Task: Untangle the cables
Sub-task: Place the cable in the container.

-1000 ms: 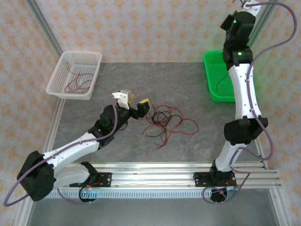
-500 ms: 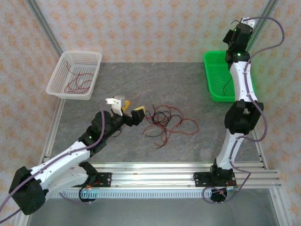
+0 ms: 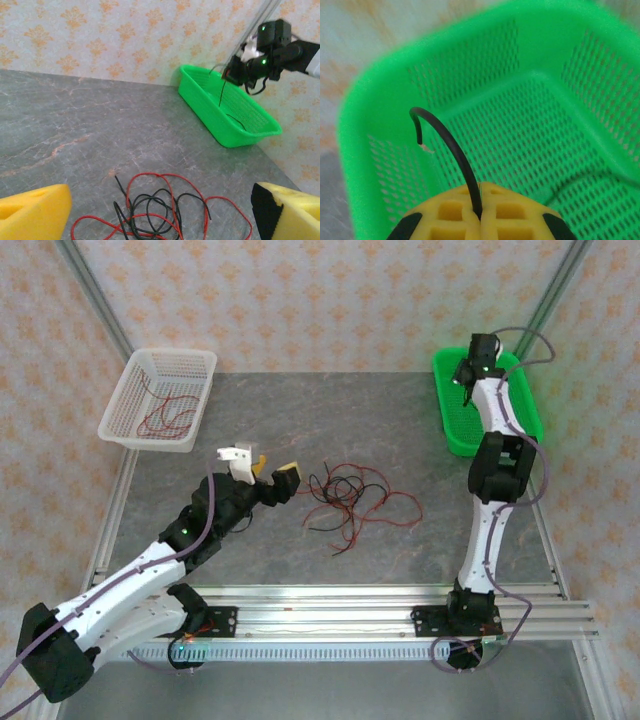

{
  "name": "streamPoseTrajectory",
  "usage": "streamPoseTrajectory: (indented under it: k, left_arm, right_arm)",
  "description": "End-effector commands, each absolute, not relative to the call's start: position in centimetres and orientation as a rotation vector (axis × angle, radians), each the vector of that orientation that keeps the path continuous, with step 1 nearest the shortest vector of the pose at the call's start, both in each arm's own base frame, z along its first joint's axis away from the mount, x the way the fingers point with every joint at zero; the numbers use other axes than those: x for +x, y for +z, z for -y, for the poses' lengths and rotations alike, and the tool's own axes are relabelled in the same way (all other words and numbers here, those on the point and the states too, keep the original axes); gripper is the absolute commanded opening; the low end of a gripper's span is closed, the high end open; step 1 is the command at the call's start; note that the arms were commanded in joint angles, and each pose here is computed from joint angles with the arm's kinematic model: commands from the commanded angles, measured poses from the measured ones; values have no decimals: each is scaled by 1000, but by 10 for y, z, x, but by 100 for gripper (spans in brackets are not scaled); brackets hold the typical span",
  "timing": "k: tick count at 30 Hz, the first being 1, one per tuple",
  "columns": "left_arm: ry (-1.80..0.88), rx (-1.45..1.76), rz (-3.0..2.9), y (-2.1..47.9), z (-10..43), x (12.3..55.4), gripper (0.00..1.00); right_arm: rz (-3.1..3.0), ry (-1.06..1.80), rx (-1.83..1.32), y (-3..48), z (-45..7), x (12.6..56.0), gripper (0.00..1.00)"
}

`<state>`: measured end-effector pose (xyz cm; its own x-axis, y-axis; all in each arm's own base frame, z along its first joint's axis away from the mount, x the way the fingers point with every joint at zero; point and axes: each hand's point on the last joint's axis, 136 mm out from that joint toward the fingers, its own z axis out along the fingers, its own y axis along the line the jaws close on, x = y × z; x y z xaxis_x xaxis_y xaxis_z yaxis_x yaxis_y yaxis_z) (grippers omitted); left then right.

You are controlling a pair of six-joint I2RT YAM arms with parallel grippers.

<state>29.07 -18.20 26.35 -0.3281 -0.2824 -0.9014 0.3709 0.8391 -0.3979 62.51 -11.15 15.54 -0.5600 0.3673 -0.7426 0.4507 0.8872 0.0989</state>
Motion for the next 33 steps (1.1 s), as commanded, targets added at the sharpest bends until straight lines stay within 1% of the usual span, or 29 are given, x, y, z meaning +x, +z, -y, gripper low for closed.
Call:
streamPoseTrajectory:
  k: [1,7,10,12,16,19,27,29,30,33]
  left_arm:
    - [-652,23,-1781,273,176,293,93]
    - [-639,5,-1819,265,173,293,91]
    - [-633,-5,-1836,260,172,292,91]
    - [-631,-9,-1845,257,172,292,91]
    - [-625,-14,-1873,251,173,294,90]
    - [-624,-17,-1896,247,176,295,89]
    - [-636,-27,-1958,233,187,295,88]
    - [-641,-32,-1972,230,189,295,88]
    - [-643,-35,-1980,229,190,295,87]
    - [-641,-42,-2002,225,193,296,86]
  right_arm:
    - [-2301,-103,618,150,112,612,0]
    - [-2413,-49,654,112,110,603,0]
    - [-2450,-44,662,102,109,600,0]
    - [-2472,-45,661,97,108,599,5]
    - [-2503,-62,651,94,110,596,19]
    - [-2507,-79,635,100,113,594,29]
    - [-2527,-81,556,133,109,582,65]
    - [-2525,-61,540,143,105,577,72]
    - [-2523,-45,529,149,102,575,74]
    - [-2508,8,504,168,94,566,75]
